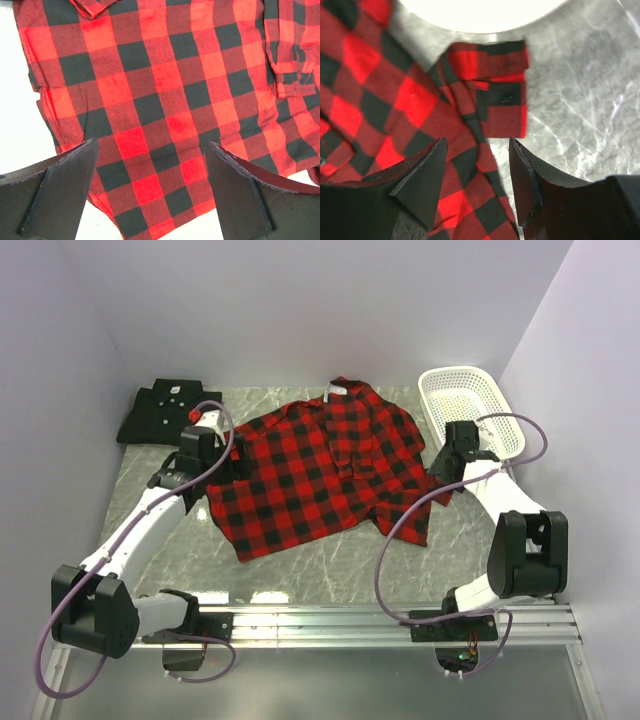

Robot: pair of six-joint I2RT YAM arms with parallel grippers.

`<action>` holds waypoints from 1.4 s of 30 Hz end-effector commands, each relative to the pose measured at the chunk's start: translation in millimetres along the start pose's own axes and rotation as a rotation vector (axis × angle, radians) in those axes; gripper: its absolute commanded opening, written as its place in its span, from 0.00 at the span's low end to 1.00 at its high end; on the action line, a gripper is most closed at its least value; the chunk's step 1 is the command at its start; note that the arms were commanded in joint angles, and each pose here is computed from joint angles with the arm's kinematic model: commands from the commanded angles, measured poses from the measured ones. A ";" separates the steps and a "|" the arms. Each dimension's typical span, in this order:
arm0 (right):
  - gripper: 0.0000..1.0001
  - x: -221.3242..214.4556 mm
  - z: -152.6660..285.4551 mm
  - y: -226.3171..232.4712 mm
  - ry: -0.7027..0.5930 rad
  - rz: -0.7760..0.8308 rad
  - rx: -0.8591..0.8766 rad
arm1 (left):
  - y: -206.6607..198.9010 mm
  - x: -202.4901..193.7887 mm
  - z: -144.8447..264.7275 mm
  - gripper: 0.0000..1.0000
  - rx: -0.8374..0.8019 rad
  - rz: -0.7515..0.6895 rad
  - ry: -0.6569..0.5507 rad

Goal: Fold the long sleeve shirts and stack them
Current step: Flatten the shirt out

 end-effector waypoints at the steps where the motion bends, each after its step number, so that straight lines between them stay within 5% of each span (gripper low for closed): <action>1: 0.59 10.3 -15.2 -14.1 -0.029 -0.083 -0.052 | -14.6 11.9 5.9 0.94 -0.076 -0.018 -0.051; 26: 0.57 -50.6 -63.5 -21.6 0.199 -0.295 -0.127 | -1.9 16.7 8.7 0.94 0.006 -0.035 -0.088; 35: 0.00 -49.5 -62.6 -22.6 0.210 -0.284 -0.133 | 0.5 18.8 11.4 0.94 0.019 -0.040 -0.105; 42: 0.00 -23.6 -16.8 -34.3 0.126 -0.206 -0.134 | -3.1 18.4 10.7 0.94 0.002 -0.035 -0.094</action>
Point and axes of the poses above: each gripper's point midway between its finger pads, its own z axis back along the fingers, its own y axis along the line the jaws close on, x = y × z, the point moved 3 cm from there along z, back along the fingers, and after that the axes turned 14 degrees about z, right-handed, at the moved point
